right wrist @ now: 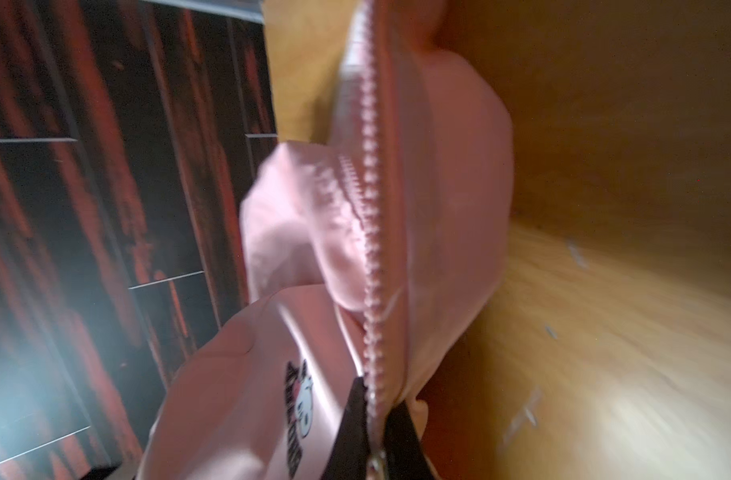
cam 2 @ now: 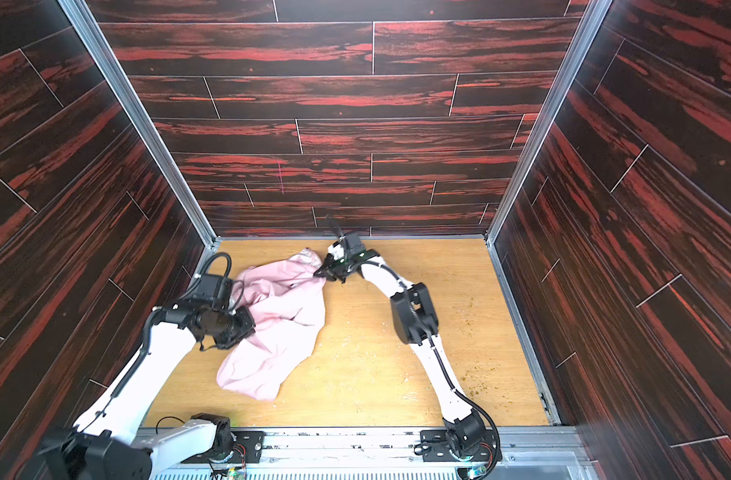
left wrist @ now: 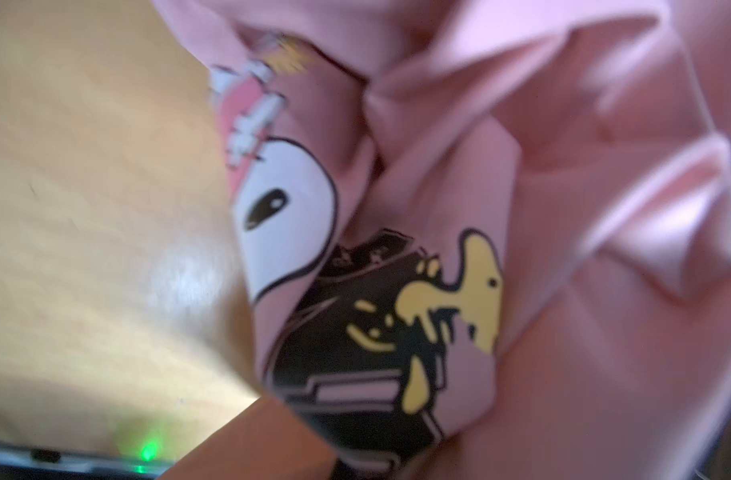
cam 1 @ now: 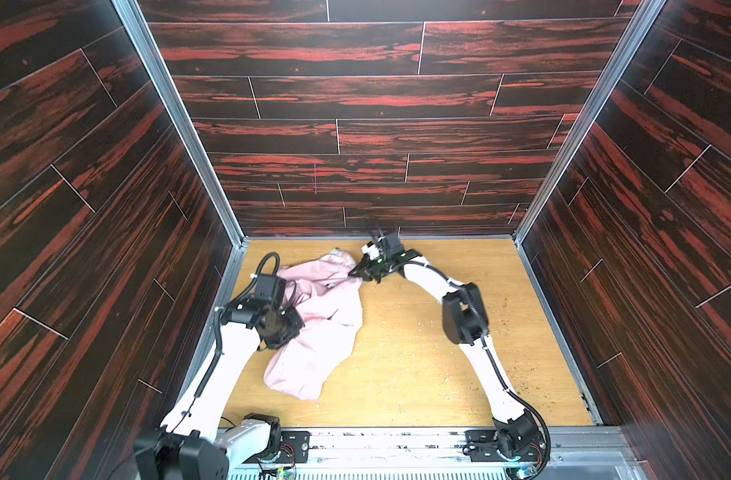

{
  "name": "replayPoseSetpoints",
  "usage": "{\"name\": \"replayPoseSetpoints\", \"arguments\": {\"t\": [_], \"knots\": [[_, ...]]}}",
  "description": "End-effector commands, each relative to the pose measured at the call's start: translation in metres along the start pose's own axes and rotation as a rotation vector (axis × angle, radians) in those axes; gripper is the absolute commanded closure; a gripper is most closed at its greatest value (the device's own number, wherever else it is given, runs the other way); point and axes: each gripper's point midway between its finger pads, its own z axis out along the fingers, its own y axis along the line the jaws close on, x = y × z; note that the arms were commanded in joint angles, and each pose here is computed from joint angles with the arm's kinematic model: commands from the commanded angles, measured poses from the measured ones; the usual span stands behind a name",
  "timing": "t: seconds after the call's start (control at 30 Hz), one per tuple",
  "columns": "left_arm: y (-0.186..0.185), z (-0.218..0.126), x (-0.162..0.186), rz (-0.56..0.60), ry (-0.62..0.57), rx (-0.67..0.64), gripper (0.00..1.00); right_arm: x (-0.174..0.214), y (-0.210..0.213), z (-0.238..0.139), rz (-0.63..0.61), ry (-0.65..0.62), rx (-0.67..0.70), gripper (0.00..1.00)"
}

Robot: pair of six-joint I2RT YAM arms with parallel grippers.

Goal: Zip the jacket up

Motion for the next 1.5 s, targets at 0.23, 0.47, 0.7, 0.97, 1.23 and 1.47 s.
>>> {"name": "replayPoseSetpoints", "arguments": {"t": [0.23, 0.47, 0.7, 0.97, 1.23, 1.47], "knots": [[-0.051, 0.003, -0.117, 0.096, -0.244, -0.065, 1.0, 0.008, 0.056, -0.181, -0.156, -0.294, 0.116, 1.0], [-0.099, 0.008, -0.178, 0.134, -0.327, -0.025, 1.0, 0.065, 0.043, -0.218, -0.132, -0.327, 0.187, 1.0], [-0.111, 0.05, -0.205, 0.183, -0.278, -0.088, 1.0, 0.131, 0.022, -0.166, -0.114, -0.149, 0.227, 1.0], [-0.086, 0.064, -0.21, 0.127, -0.191, -0.164, 0.38, 0.131, 0.033, -0.166, -0.208, -0.166, 0.329, 0.43], [-0.048, 0.039, -0.166, 0.047, -0.127, -0.16, 0.24, 0.103, 0.027, -0.19, -0.243, -0.234, 0.407, 0.31], [-0.013, 0.015, -0.109, -0.039, -0.114, -0.121, 0.17, 0.05, -0.022, -0.189, -0.106, -0.261, 0.468, 0.29]]}}
